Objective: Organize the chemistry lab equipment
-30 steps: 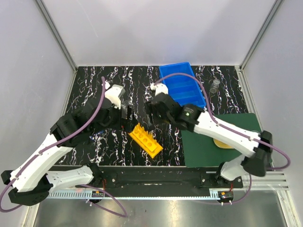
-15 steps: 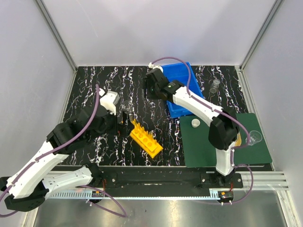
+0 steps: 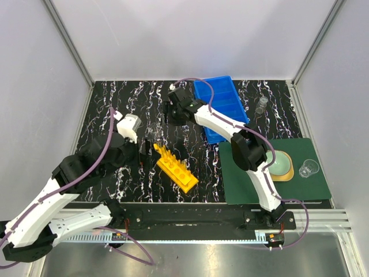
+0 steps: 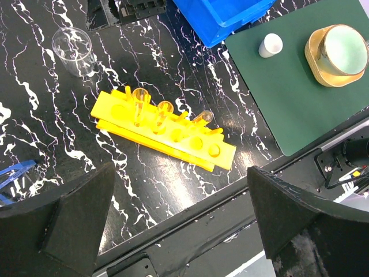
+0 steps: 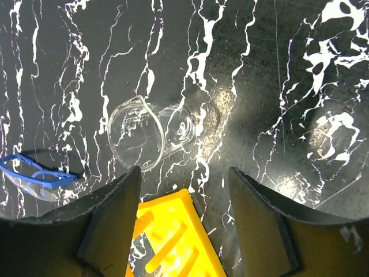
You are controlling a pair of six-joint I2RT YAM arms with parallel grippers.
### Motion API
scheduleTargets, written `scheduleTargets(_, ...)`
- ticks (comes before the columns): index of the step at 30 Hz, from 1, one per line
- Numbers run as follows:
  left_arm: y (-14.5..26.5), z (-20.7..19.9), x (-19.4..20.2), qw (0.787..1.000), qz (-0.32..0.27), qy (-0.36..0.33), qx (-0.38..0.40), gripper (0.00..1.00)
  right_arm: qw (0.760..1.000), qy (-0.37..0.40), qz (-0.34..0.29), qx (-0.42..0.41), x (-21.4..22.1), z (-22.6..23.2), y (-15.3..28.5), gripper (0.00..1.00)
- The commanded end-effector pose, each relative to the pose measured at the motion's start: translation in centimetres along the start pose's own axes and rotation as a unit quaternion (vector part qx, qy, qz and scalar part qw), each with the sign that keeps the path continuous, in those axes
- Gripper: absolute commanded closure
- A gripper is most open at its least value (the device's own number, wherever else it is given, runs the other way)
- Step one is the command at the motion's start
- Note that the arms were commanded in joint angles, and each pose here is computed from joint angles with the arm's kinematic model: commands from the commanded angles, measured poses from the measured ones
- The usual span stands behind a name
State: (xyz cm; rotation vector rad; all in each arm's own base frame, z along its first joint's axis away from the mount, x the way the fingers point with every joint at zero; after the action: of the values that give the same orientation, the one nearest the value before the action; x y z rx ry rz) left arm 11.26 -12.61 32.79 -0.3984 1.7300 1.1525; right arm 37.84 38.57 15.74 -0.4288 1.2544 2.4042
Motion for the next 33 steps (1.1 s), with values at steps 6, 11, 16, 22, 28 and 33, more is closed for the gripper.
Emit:
scheduleTargets(6, -0.2, 0.4, -0.6, 1.000, -0.028, -0.005, -0.013, 0.01, 0.999, -0.010, 0.005, -0.048, -0.9, 1.8, -1.4, 0.33)
scheduleTargets(11, -0.2, 0.4, -0.4, 1.000, -0.027, -0.008, -0.012, 0.01, 0.998, -0.017, 0.017, -0.053, -0.6, 1.8, -2.9, 0.33)
scheduleTargets(16, -0.4, 0.5, -0.1, 0.999, -0.025, -0.011, -0.018, 0.01, 0.998, -0.022, 0.028, -0.057, -0.2, 1.8, -3.9, 0.33)
scheduleTargets(22, -0.5, 0.6, -0.1, 0.999, -0.024, -0.014, -0.020, 0.01, 0.998, -0.022, 0.029, -0.055, -0.2, 1.7, -4.5, 0.35)
scheduleTargets(28, -0.6, 0.7, -0.1, 0.999, -0.025, -0.018, -0.024, 0.01, 0.998, -0.019, 0.030, -0.053, -0.3, 1.7, -4.5, 0.44)
scheduleTargets(33, -0.6, 0.6, -0.2, 0.999, -0.023, -0.019, -0.023, 0.01, 0.998, -0.017, 0.032, -0.051, -0.3, 1.6, -4.5, 0.58)
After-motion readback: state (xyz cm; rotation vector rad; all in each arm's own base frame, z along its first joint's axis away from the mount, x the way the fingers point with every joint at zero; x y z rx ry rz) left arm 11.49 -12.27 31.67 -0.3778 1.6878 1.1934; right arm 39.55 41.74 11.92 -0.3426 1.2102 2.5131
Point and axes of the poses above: each gripper's point midway between its finger pads, its own y axis back along the fingers, its own z axis along the line the jaws close on, x = y × z, the point moved 7 cm from there along y, back along the fingers, and after that the axes turned 13 degrees about -y, right-handed, at the moved point
